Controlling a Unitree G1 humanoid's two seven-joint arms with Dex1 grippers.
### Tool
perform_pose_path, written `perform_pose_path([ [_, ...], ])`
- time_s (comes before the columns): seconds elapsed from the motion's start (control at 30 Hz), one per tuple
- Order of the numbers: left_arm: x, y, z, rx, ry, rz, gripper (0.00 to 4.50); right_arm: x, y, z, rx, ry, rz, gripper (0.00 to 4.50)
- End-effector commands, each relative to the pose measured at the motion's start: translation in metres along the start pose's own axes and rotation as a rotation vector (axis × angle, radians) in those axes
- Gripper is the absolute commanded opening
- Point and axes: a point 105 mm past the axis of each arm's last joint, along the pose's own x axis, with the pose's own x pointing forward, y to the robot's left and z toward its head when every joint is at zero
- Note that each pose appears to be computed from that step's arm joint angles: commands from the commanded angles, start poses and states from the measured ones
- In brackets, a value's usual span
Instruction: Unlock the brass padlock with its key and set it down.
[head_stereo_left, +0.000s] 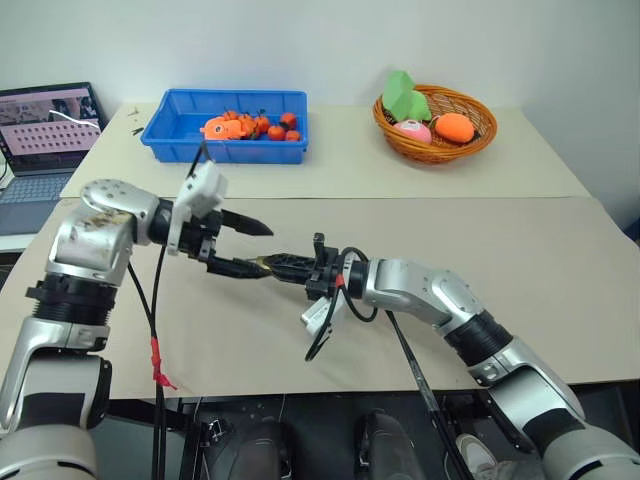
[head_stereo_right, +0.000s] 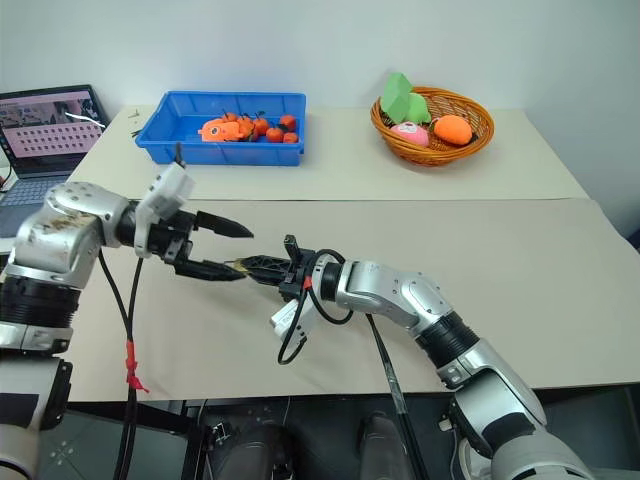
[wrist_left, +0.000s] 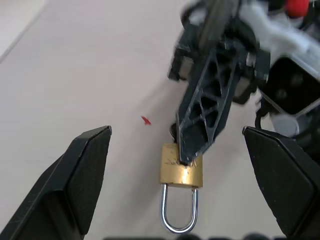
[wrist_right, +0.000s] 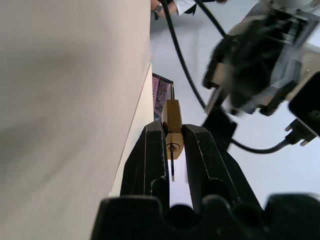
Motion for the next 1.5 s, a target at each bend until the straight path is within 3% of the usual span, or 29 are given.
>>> perform_pose_path([
  [0.03,-0.039,0.015,0.008,-0.169,-0.150,0.138,4.46,-0.009,-0.021,-0.013,0.002,0.068,-0.077,0.09],
  [0.23,-0.046,0.019,-0.053,-0.516,-0.205,0.230,4.46,-0.018,-0.026,-0.021,0.026,0.141,-0.105,0.09],
  [0.33,-0.031,0.011,-0.073,-0.633,-0.230,0.194,3.81,-0.020,-0.029,-0.022,0.026,0.159,-0.113,0.09],
  [0.53,0.005,-0.003,-0.076,-0.742,-0.312,0.074,1.70,-0.018,-0.027,-0.012,0.035,0.144,-0.109,0.09],
  [0.7,0.021,-0.013,-0.073,-0.717,-0.273,0.008,0.03,-0.018,-0.025,-0.010,0.044,0.143,-0.102,0.09],
  [0.93,0.019,-0.027,-0.067,-0.656,-0.208,-0.062,0.03,-0.020,-0.025,-0.011,0.041,0.149,-0.098,0.09],
  [1.27,0.010,0.003,-0.071,-0.624,-0.227,0.074,0.03,-0.020,-0.025,-0.006,0.036,0.114,-0.102,0.09],
  [1.5,0.015,0.003,-0.062,-0.600,-0.228,0.038,0.03,-0.019,-0.015,0.003,0.049,0.074,-0.067,0.09],
])
